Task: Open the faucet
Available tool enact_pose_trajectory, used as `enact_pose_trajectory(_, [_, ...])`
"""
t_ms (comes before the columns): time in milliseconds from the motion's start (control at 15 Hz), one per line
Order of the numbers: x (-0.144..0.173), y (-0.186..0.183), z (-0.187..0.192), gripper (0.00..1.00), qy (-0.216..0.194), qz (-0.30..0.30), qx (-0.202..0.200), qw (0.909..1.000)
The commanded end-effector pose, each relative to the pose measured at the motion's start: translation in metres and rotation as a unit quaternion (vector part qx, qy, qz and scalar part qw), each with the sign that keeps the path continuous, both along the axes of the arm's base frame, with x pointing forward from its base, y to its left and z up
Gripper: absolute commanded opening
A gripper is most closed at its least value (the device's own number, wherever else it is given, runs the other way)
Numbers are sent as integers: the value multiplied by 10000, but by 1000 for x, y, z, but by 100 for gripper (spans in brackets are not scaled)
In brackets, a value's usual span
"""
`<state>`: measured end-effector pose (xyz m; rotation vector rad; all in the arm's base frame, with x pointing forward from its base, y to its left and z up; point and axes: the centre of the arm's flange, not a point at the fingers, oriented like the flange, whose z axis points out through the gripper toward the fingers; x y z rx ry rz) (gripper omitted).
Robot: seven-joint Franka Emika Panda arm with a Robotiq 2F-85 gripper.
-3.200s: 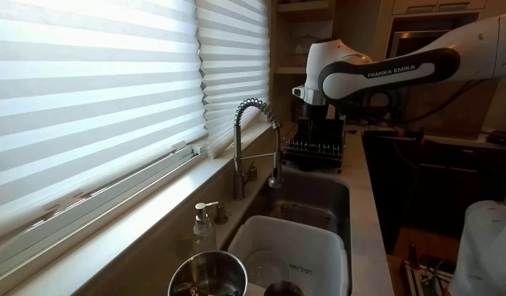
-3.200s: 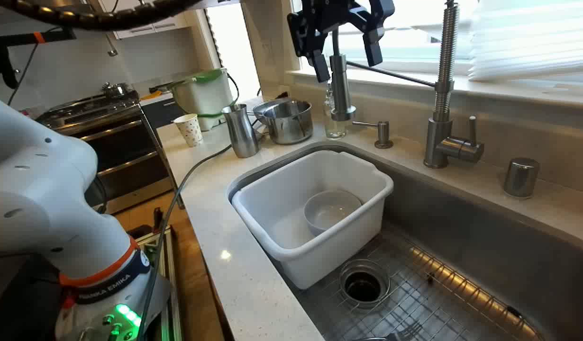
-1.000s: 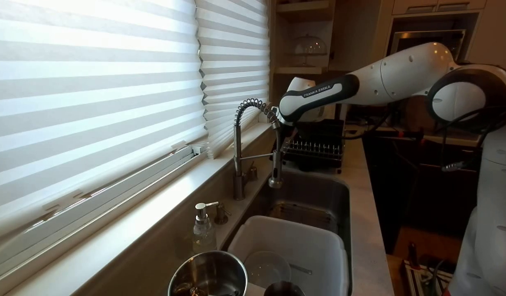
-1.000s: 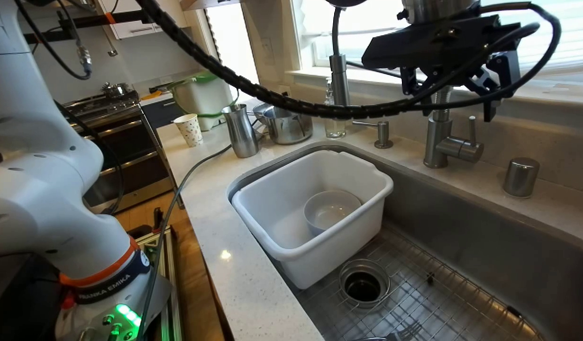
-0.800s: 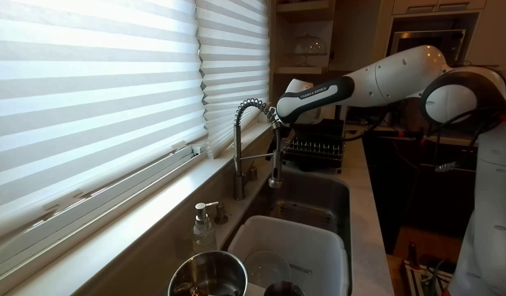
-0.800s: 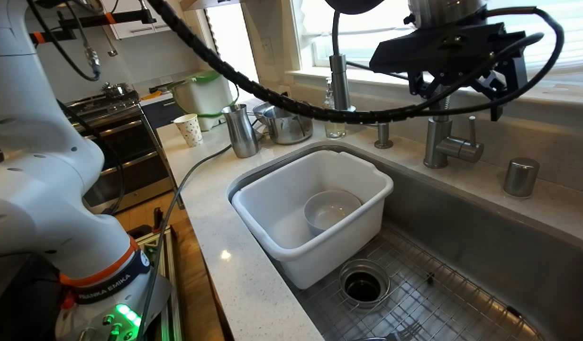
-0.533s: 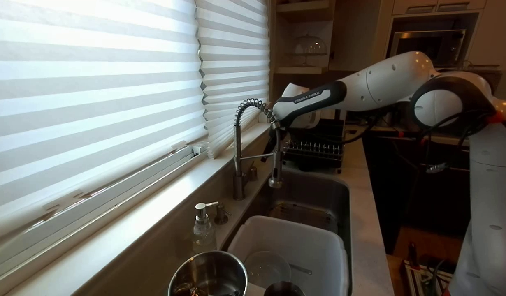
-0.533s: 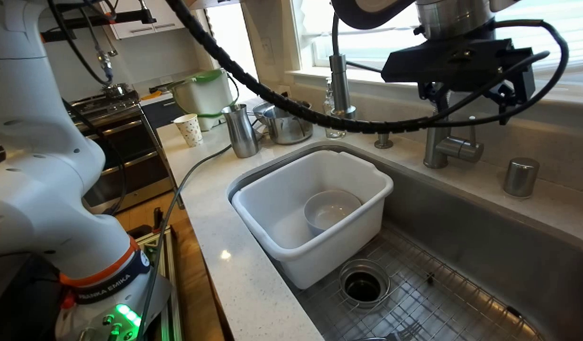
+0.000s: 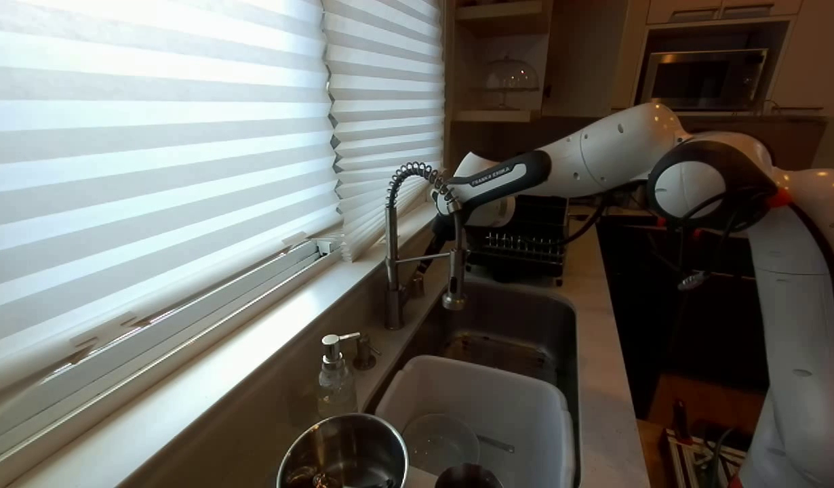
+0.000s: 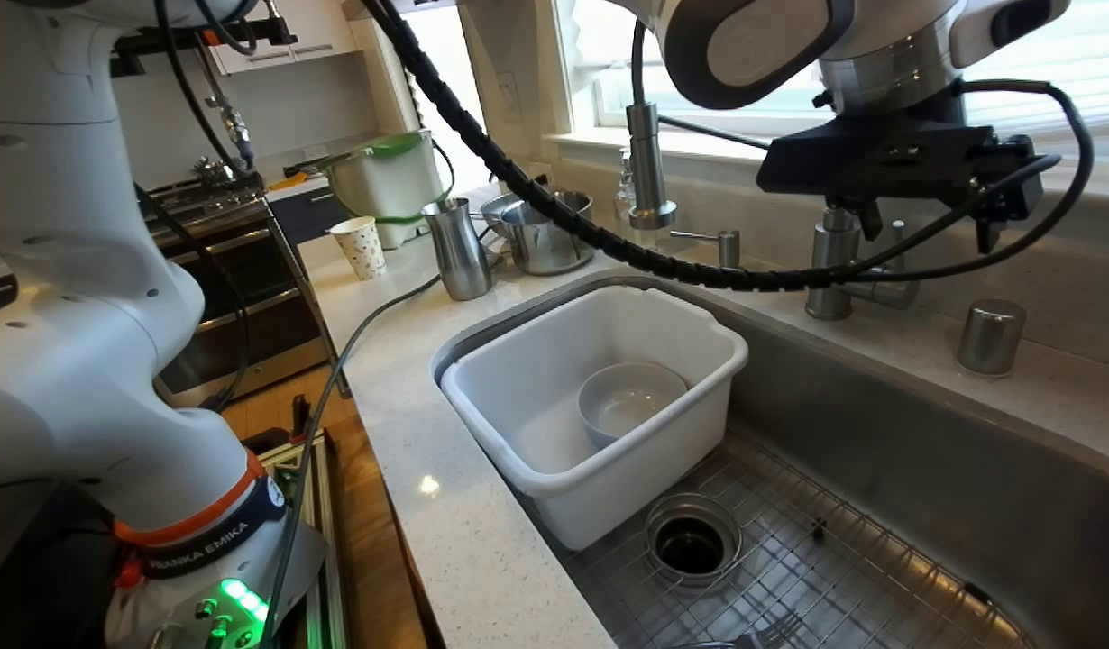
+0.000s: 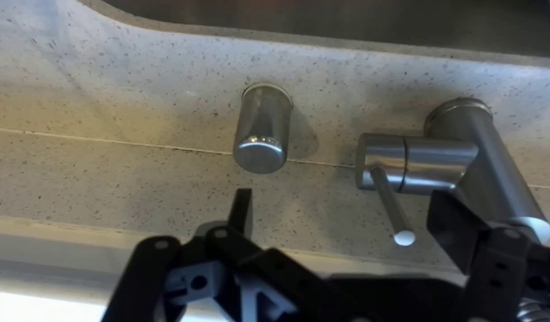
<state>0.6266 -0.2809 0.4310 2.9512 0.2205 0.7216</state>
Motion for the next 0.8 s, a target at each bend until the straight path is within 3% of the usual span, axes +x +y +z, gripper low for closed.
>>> enact_pose_trajectory(0, [13, -9, -13, 100, -186, 35, -2, 9998])
enact_pose_trajectory(267, [23, -9, -17, 100, -377, 57, 151, 9992])
enact_pose_trajectory(733, [27, -27, -17, 100, -269, 25, -99, 9996])
